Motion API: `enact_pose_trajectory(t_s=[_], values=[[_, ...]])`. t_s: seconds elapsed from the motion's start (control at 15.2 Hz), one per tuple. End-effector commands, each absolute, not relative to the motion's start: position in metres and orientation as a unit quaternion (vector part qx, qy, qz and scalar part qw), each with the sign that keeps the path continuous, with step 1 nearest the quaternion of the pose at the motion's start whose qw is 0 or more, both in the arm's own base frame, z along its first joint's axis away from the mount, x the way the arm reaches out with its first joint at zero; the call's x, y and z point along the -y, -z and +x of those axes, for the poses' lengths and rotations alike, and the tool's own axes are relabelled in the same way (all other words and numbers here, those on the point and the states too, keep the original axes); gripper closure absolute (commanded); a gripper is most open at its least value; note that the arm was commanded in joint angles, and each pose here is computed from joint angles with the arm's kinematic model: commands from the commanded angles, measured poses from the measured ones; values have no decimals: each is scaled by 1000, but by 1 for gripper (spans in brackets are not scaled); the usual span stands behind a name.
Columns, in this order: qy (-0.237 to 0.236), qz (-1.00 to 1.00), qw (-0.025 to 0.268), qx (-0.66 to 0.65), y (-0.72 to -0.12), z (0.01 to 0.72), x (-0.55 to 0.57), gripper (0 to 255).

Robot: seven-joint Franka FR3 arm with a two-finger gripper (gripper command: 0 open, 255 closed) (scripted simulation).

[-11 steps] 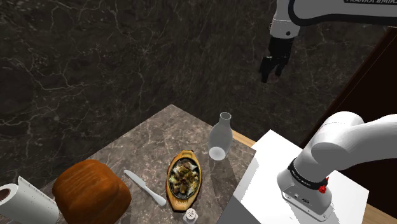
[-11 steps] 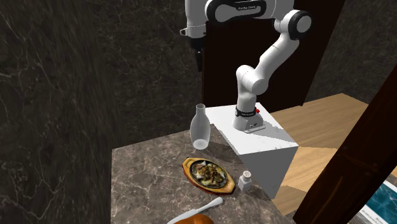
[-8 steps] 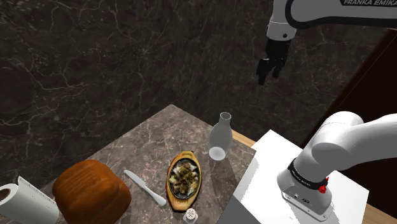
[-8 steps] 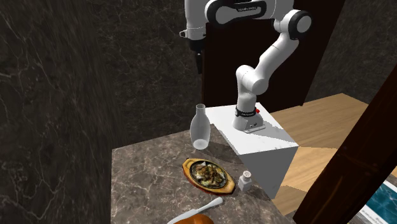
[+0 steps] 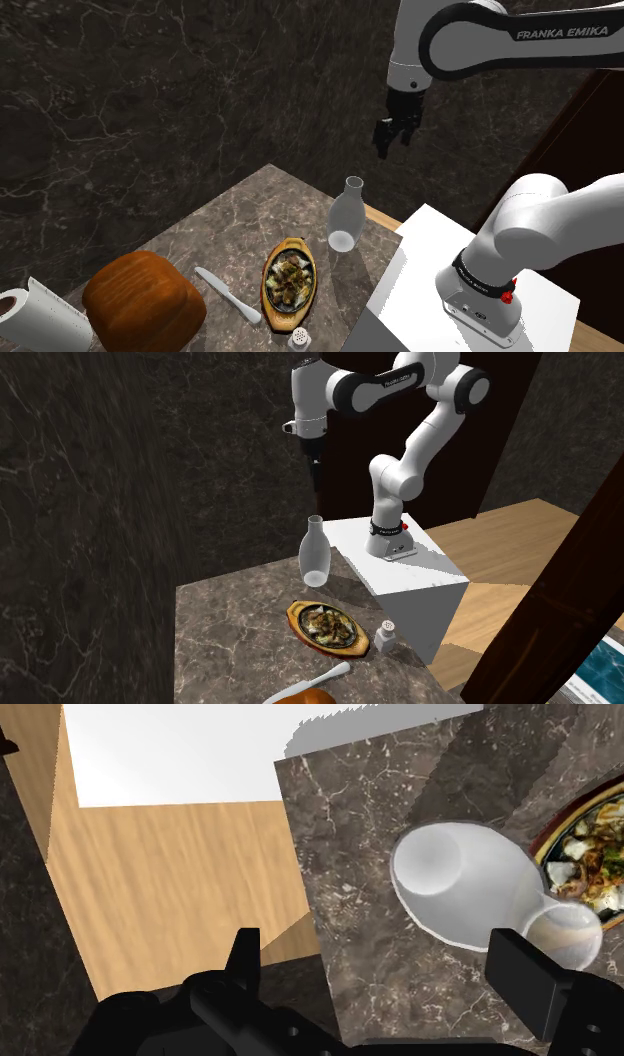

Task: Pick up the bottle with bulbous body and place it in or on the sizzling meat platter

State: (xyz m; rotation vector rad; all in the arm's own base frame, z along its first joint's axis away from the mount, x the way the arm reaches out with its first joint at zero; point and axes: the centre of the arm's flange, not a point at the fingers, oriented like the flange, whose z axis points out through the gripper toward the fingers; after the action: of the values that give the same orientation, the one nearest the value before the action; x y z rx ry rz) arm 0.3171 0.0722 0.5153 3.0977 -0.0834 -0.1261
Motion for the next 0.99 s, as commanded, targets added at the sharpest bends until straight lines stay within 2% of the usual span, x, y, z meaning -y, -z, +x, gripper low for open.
enact_pose_trajectory(t_s=[0.0, 0.46, 0.92], values=[[41, 999, 19, 23, -503, 320, -97, 0], [41, 999, 16, 7, -465, 327, -180, 0], [41, 999, 16, 7, -433, 325, -180, 0]])
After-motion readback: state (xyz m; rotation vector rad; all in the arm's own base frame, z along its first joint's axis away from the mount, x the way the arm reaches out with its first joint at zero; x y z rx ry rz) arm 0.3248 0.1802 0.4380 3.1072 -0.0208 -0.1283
